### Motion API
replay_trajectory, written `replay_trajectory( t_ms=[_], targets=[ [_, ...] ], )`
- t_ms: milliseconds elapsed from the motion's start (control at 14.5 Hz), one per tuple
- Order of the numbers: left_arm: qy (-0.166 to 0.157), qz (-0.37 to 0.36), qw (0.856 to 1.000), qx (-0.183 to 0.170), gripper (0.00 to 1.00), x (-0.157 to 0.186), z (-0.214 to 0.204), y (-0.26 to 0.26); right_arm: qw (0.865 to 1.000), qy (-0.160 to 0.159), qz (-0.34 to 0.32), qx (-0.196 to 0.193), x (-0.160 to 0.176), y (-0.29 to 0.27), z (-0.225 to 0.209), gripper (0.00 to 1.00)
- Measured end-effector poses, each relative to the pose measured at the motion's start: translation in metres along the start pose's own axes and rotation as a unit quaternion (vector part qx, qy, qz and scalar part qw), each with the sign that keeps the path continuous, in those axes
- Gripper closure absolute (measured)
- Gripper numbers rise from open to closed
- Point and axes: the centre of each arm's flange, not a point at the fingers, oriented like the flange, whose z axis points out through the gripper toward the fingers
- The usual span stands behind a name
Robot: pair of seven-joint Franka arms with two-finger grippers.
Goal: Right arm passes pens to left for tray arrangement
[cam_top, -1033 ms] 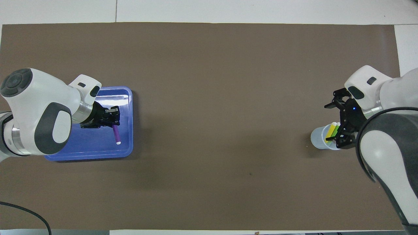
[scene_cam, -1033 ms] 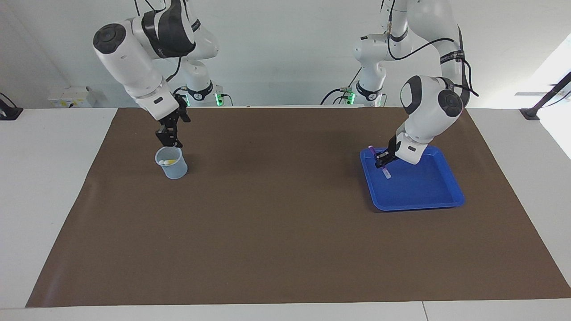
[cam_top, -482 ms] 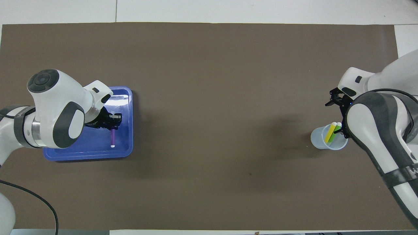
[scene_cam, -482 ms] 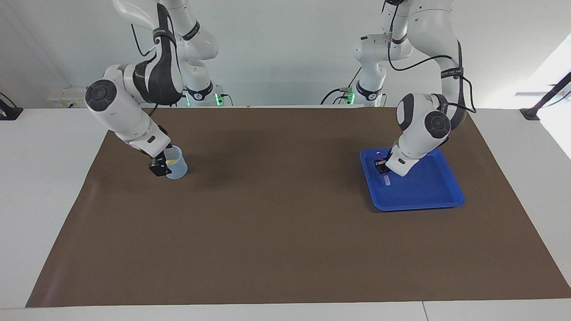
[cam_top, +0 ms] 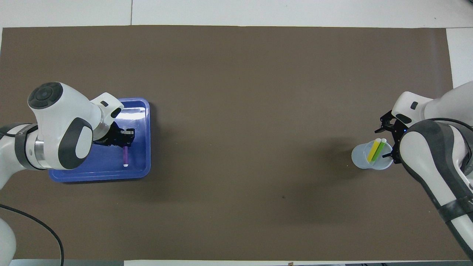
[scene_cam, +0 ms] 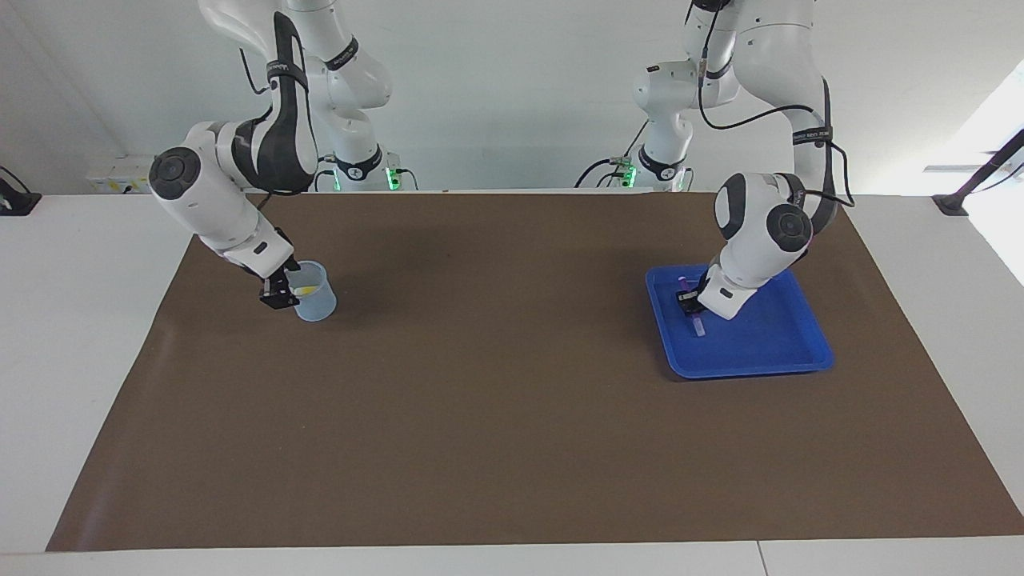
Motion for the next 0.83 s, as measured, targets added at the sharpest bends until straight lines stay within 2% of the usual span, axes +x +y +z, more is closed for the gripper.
replay_trajectory(
  t_ms=[275,413,620,757,826],
  targets=[
    [0.000,-0.001,1.000,0.000,0.81,-0.0012,0.0032,-0.0004,1.000,-0.001,-0.004,-0.001,0.0046,-0.0027,0.0011,0.25],
    [0.001,-0.001,1.000,0.000,0.77,-0.0011,0.0035,-0.0004,1.000,-0.001,-0.005,-0.001,0.0056,-0.0030,0.0012,0.27],
    [0.001,-0.001,1.000,0.000,0.49,-0.0012,0.0041,-0.0005,1.000,-0.002,-0.008,-0.001,0.0093,-0.0023,0.0017,0.30],
    [0.002,-0.001,1.000,0.000,0.29,-0.0011,0.0040,-0.0005,1.000,-0.002,-0.008,-0.002,0.0093,-0.0023,0.0018,0.32],
    [0.002,-0.001,1.000,0.000,0.15,-0.0011,0.0040,-0.0005,1.000,-0.002,-0.008,-0.002,0.0093,-0.0023,0.0018,0.32]
  ],
)
